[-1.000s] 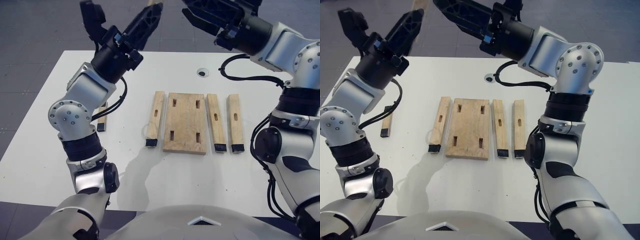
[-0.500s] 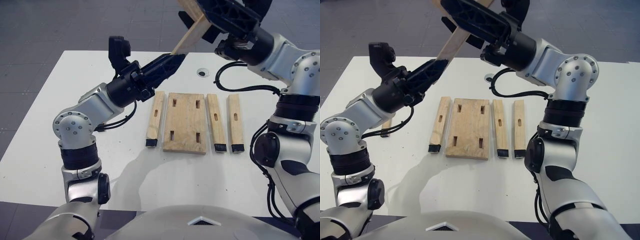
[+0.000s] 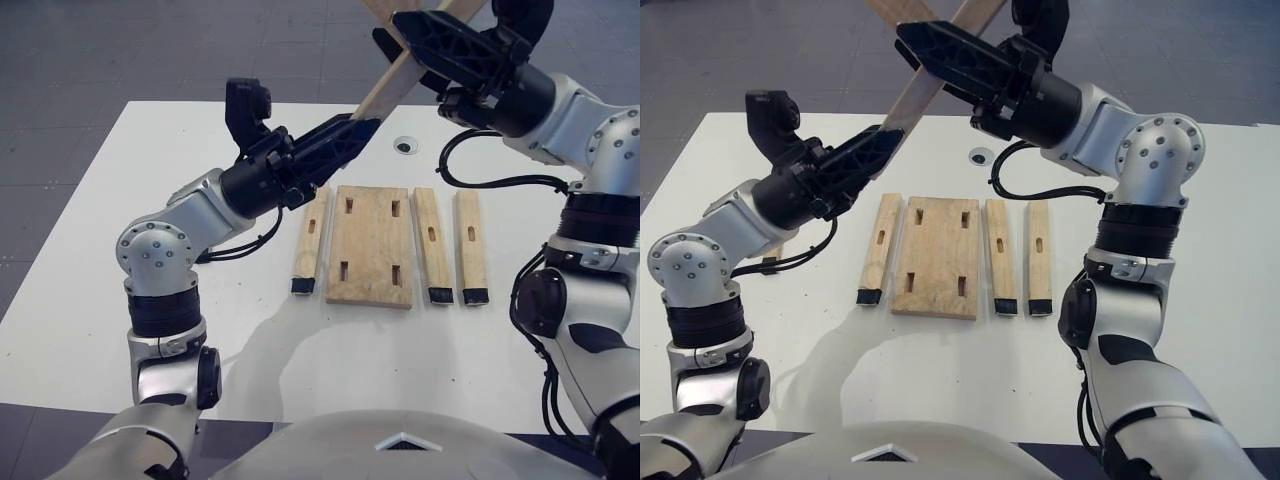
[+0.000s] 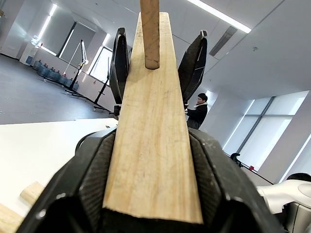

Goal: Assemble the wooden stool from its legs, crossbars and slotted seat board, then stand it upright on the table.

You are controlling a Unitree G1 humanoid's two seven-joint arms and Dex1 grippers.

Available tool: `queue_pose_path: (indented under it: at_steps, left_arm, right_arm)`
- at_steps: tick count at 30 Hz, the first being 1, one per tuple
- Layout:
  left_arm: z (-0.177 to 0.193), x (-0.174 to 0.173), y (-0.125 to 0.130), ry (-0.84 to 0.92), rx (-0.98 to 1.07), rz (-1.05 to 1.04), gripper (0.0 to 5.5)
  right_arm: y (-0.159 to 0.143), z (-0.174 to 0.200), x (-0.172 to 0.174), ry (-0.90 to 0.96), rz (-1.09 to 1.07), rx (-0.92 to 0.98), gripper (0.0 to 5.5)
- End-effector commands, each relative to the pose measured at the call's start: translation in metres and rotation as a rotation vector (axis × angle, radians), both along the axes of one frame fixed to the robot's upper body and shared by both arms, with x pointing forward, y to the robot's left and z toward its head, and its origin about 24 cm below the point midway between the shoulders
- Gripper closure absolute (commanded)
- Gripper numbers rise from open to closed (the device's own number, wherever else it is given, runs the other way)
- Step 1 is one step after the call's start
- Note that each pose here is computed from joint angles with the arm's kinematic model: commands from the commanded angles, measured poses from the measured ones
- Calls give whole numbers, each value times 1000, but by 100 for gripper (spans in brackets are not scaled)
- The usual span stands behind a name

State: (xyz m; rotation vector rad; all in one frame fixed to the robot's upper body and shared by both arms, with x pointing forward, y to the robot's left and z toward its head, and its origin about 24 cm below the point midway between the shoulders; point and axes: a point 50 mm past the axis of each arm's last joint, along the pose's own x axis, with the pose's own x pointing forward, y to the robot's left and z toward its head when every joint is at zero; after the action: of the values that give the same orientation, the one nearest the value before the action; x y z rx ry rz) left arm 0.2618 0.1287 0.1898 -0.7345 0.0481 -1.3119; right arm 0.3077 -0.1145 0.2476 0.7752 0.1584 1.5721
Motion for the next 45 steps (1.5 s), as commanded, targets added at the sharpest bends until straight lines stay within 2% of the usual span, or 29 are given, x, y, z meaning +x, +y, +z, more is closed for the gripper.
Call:
queue_pose_path:
  at_steps: [1,11,12,13,17,20,22,24,27,30,33,38,42,45]
  left_arm:
    - [-17,6,16,75,118,106,344]
    - [-22,7,14,89,105,140,344]
    - [-20,5,15,91,90,138,307]
    - [-18,2,16,94,71,117,304]
    - [-8,-7,29,80,40,90,211]
    - [2,-8,44,61,11,119,165]
    - [5,-11,52,35,107,176,162]
    - [-6,-12,49,14,360,228,162]
    - [-49,-19,26,-6,813,193,162]
    - [-88,-23,8,-79,1103,163,162]
    - [-110,-17,6,-269,1374,193,162]
    - [-110,-7,-1,-433,1476,219,162]
    - [-114,-15,-7,-443,1473,187,162]
    - [-117,-27,-2,-442,1495,129,162]
  right_arm:
    - [4,15,-15,-75,157,37,329]
    - [3,13,-13,-77,127,27,330]
    - [2,12,-12,-76,118,24,330]
    - [1,12,-11,-75,107,22,331]
    - [-6,7,-4,-70,47,6,335]
    - [-10,3,0,-74,19,-14,348]
    - [-16,1,5,-89,-20,-43,348]
    - [-25,1,11,-108,-91,-75,348]
    - [-35,3,17,-145,-153,-115,348]
    - [-38,4,20,-170,-176,-130,348]
    - [-40,6,21,-188,-198,-127,348]
    - [-37,7,20,-202,-215,-122,348]
    - [-35,-4,30,-211,-333,-197,348]
    - [-32,-17,39,-229,-432,-276,348]
